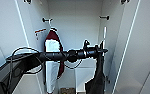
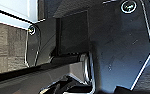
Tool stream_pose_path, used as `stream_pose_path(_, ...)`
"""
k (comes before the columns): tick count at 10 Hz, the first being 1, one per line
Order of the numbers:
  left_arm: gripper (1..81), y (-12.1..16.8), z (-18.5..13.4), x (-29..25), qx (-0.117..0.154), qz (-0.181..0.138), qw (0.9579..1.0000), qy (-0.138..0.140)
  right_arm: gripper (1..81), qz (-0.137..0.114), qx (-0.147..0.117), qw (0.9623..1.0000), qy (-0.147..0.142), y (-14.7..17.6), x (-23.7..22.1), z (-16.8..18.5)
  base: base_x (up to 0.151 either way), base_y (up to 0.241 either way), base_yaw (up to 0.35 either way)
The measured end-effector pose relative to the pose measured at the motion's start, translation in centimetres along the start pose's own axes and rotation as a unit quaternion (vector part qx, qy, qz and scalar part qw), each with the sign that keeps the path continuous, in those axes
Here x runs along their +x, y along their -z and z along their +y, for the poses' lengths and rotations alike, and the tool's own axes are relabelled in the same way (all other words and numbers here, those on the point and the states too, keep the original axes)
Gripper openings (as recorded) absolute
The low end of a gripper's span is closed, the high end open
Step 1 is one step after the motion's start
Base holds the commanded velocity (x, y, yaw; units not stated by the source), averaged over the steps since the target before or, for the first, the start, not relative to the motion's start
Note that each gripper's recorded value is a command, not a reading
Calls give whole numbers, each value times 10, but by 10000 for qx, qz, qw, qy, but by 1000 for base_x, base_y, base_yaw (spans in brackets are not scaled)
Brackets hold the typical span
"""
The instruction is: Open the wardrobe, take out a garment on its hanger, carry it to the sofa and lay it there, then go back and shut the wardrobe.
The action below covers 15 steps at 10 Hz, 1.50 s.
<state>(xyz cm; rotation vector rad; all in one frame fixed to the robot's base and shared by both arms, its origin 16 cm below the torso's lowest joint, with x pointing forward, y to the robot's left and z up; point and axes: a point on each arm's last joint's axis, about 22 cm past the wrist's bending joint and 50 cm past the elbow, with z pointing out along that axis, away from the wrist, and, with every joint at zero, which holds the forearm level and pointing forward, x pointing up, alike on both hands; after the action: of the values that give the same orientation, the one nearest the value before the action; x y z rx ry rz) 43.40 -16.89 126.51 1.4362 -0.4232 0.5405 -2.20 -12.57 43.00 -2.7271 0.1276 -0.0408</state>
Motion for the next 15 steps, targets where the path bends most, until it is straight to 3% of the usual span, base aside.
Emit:
stream_pose_path(8,10,4,-4,-22,-109,-87,9997,185,811,18,12,10000,-13,0,-4,0,-130,0,0)
stream_pose_path(15,10,43,-35,-37,40,49,9992,397,811,69,17,10000,3,0,3,-1,-129,0,0)
